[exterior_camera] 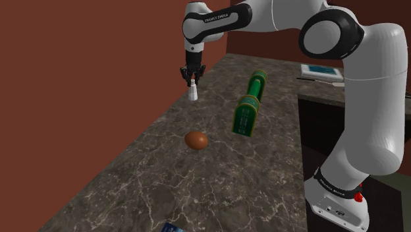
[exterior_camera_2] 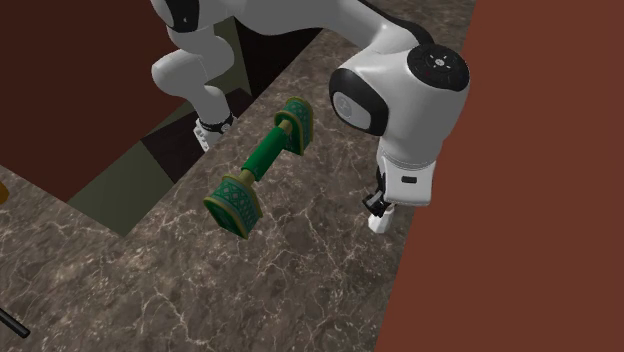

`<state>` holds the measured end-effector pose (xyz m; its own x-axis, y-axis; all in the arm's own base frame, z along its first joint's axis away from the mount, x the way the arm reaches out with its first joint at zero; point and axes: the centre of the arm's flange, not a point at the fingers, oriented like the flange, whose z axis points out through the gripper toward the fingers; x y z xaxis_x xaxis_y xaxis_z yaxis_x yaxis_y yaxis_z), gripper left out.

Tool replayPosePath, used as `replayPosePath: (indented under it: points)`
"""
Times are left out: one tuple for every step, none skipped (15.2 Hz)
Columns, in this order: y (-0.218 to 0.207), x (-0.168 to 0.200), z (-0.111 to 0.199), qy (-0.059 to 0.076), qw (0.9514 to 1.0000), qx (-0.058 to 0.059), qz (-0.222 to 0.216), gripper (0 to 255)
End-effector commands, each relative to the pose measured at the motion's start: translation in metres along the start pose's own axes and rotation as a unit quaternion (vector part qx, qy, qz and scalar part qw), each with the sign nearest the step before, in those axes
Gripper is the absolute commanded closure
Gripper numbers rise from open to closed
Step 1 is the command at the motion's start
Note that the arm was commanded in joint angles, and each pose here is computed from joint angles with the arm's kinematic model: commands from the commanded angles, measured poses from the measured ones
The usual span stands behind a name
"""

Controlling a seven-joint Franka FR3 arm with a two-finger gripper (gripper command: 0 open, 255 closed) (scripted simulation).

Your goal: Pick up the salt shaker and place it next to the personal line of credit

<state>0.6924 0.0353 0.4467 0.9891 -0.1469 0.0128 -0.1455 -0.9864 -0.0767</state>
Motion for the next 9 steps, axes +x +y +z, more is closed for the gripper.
replayPosePath:
  points:
    - [0.000,0.000,0.000,0.000,1.0000,0.000,0.000,255]
    - [0.000,0.000,-0.005,0.000,1.0000,0.000,0.000,255]
    - [-0.001,0.000,-0.010,0.000,1.0000,0.000,0.000,255]
    - [-0.001,0.000,-0.016,0.000,1.0000,0.000,0.000,255]
    - [-0.002,0.000,-0.021,0.000,1.0000,0.000,0.000,255]
    - [-0.002,0.000,-0.026,0.000,1.0000,0.000,0.000,255]
    - [-0.003,0.000,-0.031,0.000,1.0000,0.000,0.000,255]
    - [-0.003,0.001,-0.037,0.000,1.0000,0.000,0.000,255]
    - [-0.003,0.001,-0.042,0.000,1.0000,0.000,0.000,255]
